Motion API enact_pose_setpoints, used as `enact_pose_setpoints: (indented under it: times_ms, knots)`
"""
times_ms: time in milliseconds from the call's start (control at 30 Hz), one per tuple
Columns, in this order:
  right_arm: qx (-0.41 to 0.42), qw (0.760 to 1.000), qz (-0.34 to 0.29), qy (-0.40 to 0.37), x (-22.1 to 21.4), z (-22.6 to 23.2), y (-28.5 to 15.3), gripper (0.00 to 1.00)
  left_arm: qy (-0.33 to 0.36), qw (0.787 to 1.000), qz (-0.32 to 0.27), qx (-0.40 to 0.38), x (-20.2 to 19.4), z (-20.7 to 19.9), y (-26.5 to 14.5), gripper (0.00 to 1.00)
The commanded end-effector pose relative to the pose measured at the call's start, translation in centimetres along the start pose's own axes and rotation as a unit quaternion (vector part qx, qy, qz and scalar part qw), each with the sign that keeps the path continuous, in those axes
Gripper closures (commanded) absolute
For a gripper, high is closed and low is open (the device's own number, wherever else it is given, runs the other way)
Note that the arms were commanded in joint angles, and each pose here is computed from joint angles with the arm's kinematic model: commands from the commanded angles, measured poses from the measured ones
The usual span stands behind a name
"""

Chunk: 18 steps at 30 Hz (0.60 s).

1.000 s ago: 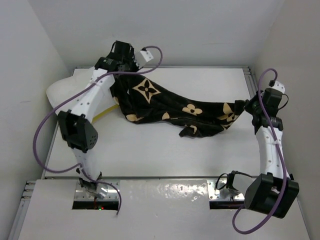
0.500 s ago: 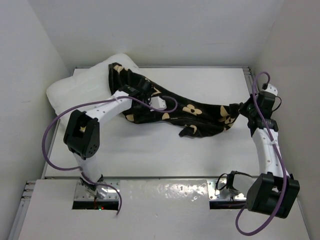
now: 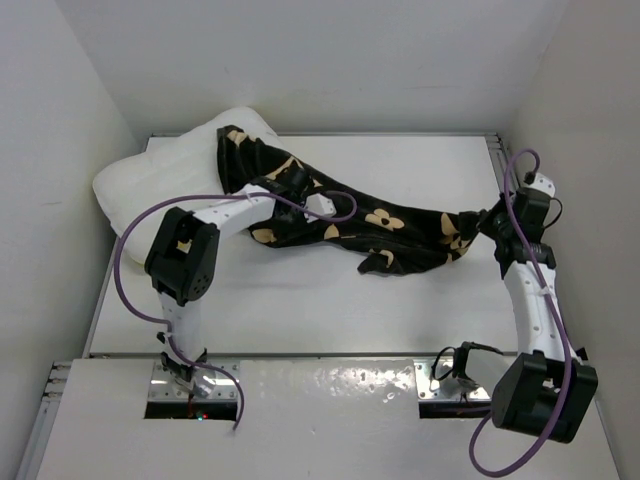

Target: Put the pillow into the pillowcase

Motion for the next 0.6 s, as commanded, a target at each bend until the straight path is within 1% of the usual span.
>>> enact_pose_setpoints:
  times_ms: [0,33,67,133,233,267,400,500,533,567]
  knots:
    - [0.009,1.000,-0.028,0.001,1.5,0.7,-0.3,1.00,-0.022,0.999,-0.006,0.030,-0.3,0.8,-1.0,0.61]
    - [0.010,1.000,-0.027,0.001,1.5,0.7,-0.2,1.00,-0.023,0.999,-0.002,0.035,-0.3,1.0,-1.1,0.86]
    - [0.011,1.000,-0.028,0.000,1.7,0.8,-0.2,1.00,-0.024,0.999,0.002,0.043,-0.2,1.5,-1.4,1.00]
    - [0.013,0.999,-0.037,-0.009,2.2,1.1,-0.6,1.00,-0.035,0.998,0.004,0.046,-0.3,2.1,-2.4,1.00]
    - [0.009,0.998,-0.063,-0.027,3.4,1.4,-1.3,1.00,-0.063,0.996,-0.002,0.065,-0.5,4.0,-5.2,1.00]
    - [0.004,0.997,-0.072,-0.031,3.9,1.4,-1.7,1.00,-0.080,0.994,-0.006,0.076,-0.9,5.1,-6.9,1.00]
    - [0.020,0.993,-0.115,-0.038,6.4,2.8,-3.0,1.00,-0.109,0.987,-0.023,0.117,-2.1,7.3,-11.7,1.00]
    - [0.041,0.987,-0.148,-0.040,8.5,4.2,-4.5,1.00,-0.124,0.977,-0.036,0.167,-3.1,8.6,-16.7,1.00]
    - [0.046,0.985,-0.161,-0.043,9.1,4.5,-5.1,1.00,-0.128,0.970,-0.054,0.198,-3.0,9.4,-19.3,1.00]
    - [0.051,0.983,-0.173,-0.045,9.7,4.9,-5.7,1.00,-0.137,0.966,-0.057,0.211,-3.7,9.8,-20.8,1.00]
Point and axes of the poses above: each gripper's point midway between its finger pads, its own y axis out along the fingers, its own z axis along the line the jaws close on, x = y × z, the point moved 9 cm from there along -y, back along the fingers, and after that the axes turned 14 degrees about y, right-handed, at the moved point
